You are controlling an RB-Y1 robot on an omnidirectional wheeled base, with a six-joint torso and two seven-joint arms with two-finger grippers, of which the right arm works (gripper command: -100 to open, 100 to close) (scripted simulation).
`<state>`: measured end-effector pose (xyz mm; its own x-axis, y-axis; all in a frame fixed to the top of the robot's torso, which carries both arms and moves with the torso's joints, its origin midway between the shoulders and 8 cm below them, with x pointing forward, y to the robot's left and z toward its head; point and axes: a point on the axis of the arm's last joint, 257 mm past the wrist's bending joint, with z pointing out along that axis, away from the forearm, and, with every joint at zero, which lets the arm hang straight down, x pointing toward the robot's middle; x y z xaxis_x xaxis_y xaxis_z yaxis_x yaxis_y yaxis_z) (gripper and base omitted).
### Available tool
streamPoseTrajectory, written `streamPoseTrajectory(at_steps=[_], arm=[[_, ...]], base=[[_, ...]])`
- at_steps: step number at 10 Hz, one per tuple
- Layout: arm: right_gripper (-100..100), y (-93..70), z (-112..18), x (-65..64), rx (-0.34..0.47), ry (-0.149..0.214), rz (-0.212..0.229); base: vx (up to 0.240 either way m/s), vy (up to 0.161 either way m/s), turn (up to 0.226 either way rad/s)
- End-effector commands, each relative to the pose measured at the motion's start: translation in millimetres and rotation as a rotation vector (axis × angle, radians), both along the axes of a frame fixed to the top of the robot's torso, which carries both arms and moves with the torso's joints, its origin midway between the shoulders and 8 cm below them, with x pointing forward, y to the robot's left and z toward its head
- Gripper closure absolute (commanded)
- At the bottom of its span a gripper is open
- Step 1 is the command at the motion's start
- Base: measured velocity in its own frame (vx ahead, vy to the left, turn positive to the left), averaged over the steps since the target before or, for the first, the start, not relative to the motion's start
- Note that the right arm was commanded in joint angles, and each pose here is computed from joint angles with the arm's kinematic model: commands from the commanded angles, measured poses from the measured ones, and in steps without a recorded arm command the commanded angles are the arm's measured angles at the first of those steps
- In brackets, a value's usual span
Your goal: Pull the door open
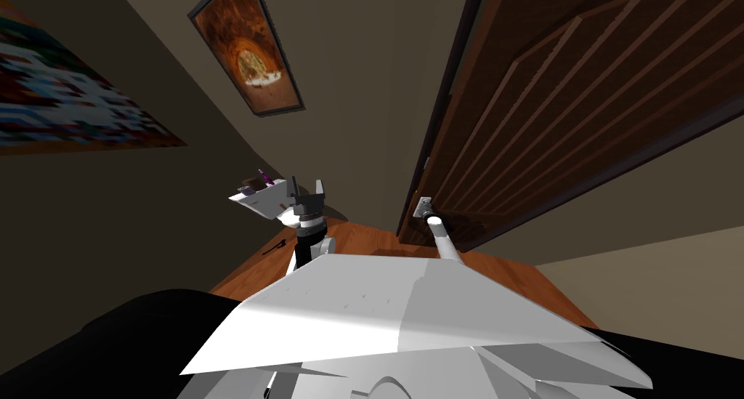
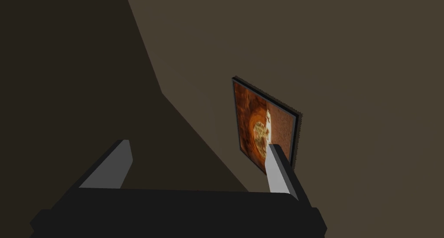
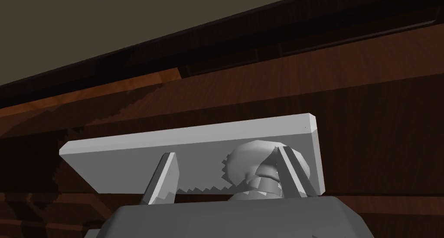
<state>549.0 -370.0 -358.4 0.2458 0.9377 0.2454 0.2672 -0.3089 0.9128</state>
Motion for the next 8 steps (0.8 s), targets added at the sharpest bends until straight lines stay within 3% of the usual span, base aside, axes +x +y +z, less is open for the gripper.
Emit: streamPoseTrajectory(at_steps=[1,3,8], arm=[[100,-9.8,-21.7,-17.4,0.057,0.03,-0.031],[100,-7.4,-22.3,-18.7,0.113,0.022,-0.036],[100,-7.3,-21.9,-18.5,0.121,0.019,-0.038]], base=[[-0.036,-0.022,0.017],[-0.036,-0.024,0.024],[-0.009,-0.004,0.0]])
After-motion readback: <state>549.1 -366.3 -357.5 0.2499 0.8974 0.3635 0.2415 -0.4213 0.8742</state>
